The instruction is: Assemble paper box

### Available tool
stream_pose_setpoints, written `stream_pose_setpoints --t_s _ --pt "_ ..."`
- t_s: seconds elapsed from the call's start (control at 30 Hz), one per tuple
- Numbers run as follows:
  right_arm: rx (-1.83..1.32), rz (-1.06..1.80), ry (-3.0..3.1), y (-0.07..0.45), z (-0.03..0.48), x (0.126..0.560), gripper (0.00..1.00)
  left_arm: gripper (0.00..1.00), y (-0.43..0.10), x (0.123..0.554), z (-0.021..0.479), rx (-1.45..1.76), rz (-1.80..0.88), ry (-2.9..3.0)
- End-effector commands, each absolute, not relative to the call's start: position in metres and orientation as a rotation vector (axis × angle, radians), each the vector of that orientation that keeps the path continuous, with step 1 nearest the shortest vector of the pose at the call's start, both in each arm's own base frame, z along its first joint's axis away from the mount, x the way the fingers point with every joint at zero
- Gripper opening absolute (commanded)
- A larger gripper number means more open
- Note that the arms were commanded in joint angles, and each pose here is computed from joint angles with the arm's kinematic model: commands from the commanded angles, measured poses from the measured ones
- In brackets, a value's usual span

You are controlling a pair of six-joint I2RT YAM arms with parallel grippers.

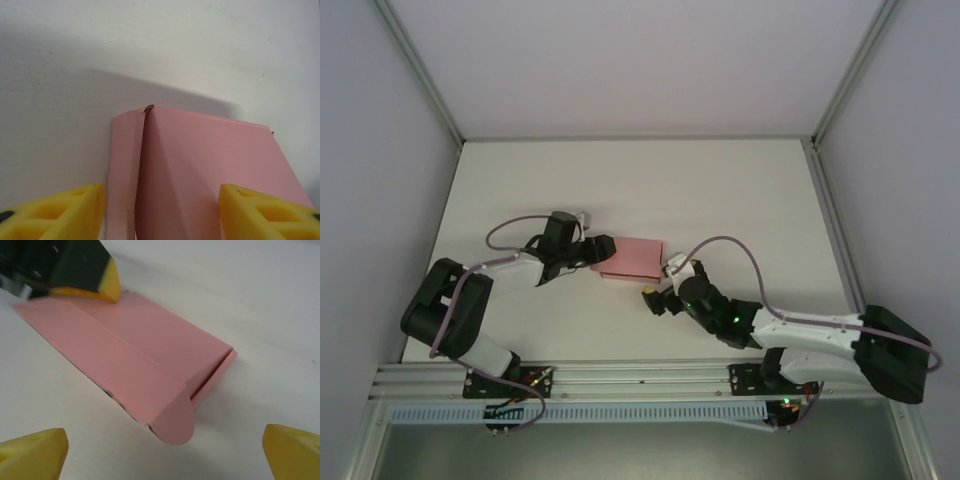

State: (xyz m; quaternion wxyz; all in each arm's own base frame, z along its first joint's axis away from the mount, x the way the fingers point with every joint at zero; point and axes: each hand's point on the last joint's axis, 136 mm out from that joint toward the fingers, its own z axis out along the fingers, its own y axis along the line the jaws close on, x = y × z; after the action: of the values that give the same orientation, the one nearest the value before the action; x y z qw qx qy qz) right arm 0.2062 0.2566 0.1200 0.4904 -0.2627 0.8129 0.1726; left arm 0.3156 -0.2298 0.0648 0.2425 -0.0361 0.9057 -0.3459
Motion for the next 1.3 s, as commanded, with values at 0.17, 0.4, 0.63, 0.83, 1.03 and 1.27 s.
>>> stream_pose_setpoints --t_s 0.17,0.4,0.63,0.83,1.03,1.27 --pt "-0.364 0.569 1.941 0.243 0.19 0.225 1.0 0.58 -0.227 0.308 0.05 -0.091 -0.954 2.506" --pt "-0.108 0.616 2.226 0.258 0.148 0.273 0.98 0.58 -0.226 0.304 0.045 -0.084 -0.957 2.512" --pt "-0.041 0.623 2.441 0.261 0.077 0.278 0.85 0.58 -0.225 0.302 0.042 -0.07 -0.948 2.52" --pt "0.014 0.616 2.54 0.25 0.031 0.266 0.61 0.58 -0.225 0.302 0.041 -0.05 -0.947 2.521" --pt "0.09 0.652 2.552 0.238 0.014 0.265 0.44 0.54 -0.225 0.303 0.038 -0.025 -0.935 2.521" --pt "0.061 0.692 2.529 0.243 0.033 0.272 0.53 0.36 -0.231 0.303 0.038 0.026 -0.97 2.499"
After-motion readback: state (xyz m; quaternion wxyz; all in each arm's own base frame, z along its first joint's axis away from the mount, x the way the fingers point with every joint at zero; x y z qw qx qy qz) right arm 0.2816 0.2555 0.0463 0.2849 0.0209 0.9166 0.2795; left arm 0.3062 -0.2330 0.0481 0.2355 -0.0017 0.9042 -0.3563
